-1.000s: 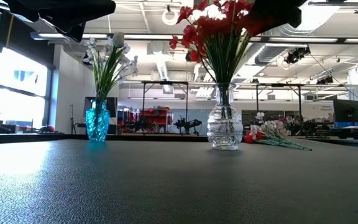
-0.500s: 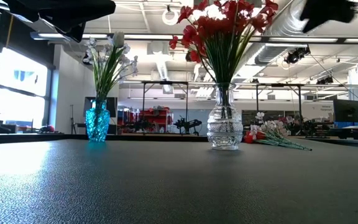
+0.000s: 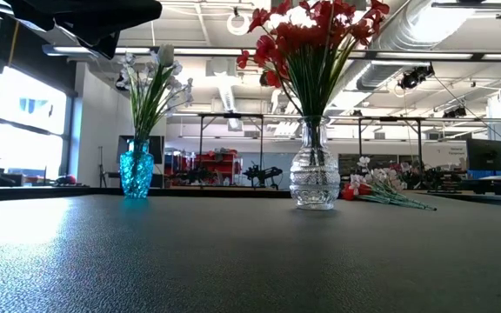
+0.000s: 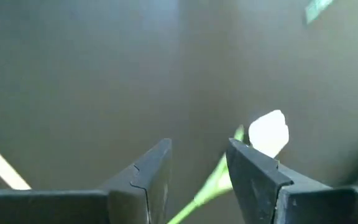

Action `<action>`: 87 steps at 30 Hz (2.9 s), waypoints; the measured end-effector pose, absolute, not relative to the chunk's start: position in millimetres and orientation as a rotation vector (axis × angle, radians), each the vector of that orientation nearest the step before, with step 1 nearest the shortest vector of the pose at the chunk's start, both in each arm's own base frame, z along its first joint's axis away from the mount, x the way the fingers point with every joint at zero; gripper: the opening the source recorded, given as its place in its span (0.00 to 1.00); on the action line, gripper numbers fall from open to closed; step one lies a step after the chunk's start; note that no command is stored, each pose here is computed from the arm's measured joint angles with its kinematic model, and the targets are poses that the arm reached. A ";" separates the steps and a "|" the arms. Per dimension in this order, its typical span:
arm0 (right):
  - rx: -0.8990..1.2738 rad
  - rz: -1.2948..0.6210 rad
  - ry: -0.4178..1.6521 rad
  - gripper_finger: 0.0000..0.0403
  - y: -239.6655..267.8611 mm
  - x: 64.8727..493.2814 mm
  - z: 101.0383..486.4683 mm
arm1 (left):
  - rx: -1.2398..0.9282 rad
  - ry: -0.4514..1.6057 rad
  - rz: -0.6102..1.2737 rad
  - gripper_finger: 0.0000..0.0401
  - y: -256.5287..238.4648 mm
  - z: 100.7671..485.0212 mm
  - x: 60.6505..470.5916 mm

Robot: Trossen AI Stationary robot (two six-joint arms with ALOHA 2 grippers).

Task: Sort flowers into vase by color
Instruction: Put the white flower into the blue vase

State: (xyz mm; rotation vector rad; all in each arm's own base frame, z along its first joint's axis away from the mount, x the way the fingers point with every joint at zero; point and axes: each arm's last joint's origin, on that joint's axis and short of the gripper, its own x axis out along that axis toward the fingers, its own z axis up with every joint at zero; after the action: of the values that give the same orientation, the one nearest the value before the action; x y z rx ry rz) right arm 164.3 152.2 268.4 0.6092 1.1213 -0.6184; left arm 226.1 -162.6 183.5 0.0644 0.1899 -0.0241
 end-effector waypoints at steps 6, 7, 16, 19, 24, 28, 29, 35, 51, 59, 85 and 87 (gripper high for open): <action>0.658 -0.820 1.322 0.43 175.5 173.1 230.6 | 0.073 0.190 -0.025 0.18 -162.5 183.4 226.1; 0.650 -0.834 1.335 0.45 178.0 175.1 225.5 | 0.073 0.190 -0.025 0.18 -162.6 183.4 226.0; 0.764 -0.897 1.421 0.47 168.6 161.7 173.1 | 0.097 0.220 -0.024 0.18 -162.0 180.1 225.4; 0.815 -0.896 1.406 0.44 162.5 159.5 160.7 | 0.105 0.238 -0.023 0.18 -161.7 178.1 224.9; 0.897 -0.823 1.379 0.35 156.8 164.7 143.0 | 0.106 0.242 -0.023 0.18 -161.6 177.7 224.8; 0.898 -0.824 1.378 0.24 153.2 163.8 139.7 | 0.089 0.242 -0.020 0.18 -161.5 177.6 224.8; 0.887 -0.821 1.374 0.20 153.0 164.0 140.0 | 0.087 0.242 -0.020 0.18 -161.6 177.7 224.8; 0.805 -0.600 1.076 0.04 167.9 185.8 154.1 | 0.102 0.245 -0.023 0.18 -161.7 177.8 224.2; 0.110 0.117 -0.130 0.01 204.6 274.5 223.2 | 0.107 0.195 -0.101 0.18 -166.3 208.9 198.6; 0.011 0.120 -0.240 0.01 192.6 333.9 191.3 | 0.124 0.053 -0.173 0.18 -168.1 215.1 212.5; -0.563 -0.101 0.046 0.00 246.1 394.3 237.8 | 0.466 0.053 -0.328 0.61 -195.5 271.7 239.3; -0.563 -0.100 0.047 0.00 246.1 394.3 237.8 | 0.466 0.051 -0.363 0.60 -197.7 272.3 240.5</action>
State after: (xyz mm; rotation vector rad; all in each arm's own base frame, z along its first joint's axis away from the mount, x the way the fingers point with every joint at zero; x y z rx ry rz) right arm 394.3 246.1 237.8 -0.5633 0.0469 -0.1000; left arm 240.5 -197.7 272.3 0.4661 0.0510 -0.3625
